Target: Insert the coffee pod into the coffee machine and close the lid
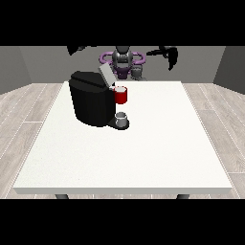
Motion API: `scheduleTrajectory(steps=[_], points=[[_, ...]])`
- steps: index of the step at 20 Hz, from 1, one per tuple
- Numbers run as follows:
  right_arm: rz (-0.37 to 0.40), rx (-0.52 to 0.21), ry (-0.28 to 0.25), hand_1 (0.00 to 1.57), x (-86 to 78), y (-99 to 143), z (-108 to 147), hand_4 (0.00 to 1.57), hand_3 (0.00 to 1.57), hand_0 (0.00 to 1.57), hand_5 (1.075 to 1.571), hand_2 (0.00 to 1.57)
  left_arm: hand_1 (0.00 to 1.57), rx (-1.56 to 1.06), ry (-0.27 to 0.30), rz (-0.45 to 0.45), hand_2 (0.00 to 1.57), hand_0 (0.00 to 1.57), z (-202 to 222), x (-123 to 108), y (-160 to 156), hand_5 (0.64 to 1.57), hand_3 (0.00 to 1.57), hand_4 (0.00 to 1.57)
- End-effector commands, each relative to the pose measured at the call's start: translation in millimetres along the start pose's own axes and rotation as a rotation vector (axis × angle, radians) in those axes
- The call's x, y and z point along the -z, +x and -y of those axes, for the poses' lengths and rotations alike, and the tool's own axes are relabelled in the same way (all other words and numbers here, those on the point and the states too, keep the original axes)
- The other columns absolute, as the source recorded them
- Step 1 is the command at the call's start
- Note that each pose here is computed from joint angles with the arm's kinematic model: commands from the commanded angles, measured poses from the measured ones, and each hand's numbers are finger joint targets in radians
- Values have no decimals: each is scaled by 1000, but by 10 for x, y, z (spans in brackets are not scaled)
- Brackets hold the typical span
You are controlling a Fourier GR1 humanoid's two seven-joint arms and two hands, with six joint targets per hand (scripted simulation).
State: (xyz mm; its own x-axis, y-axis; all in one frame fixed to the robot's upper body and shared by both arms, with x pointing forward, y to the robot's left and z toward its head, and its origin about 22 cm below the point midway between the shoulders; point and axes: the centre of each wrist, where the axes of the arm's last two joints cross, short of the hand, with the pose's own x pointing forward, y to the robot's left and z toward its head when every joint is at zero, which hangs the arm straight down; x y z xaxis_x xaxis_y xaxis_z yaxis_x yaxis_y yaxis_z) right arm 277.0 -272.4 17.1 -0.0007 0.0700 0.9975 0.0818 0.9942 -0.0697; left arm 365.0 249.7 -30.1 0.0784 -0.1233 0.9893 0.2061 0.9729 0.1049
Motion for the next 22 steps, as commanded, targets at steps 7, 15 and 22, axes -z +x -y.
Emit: scheduleTrajectory(steps=[7, 15, 22], points=[[120, -60, 99, 0, 278, 256, 18, 137, 0, 0, 1571, 0, 0, -81, -47, 83, 0, 0, 207, -53, 171, 1571, 0, 0], [85, -66, 160, 0, 350, 220, -302, 0, 0, 0, 1571, 0, 0, -114, -21, 89, 0, 0, 252, -352, 142, 1571, 0, 0], [87, -19, 161, 0, 504, 228, -319, 0, 0, 0, 1571, 0, 0, -123, 15, 141, 0, 0, 210, -499, 245, 1571, 0, 0]])
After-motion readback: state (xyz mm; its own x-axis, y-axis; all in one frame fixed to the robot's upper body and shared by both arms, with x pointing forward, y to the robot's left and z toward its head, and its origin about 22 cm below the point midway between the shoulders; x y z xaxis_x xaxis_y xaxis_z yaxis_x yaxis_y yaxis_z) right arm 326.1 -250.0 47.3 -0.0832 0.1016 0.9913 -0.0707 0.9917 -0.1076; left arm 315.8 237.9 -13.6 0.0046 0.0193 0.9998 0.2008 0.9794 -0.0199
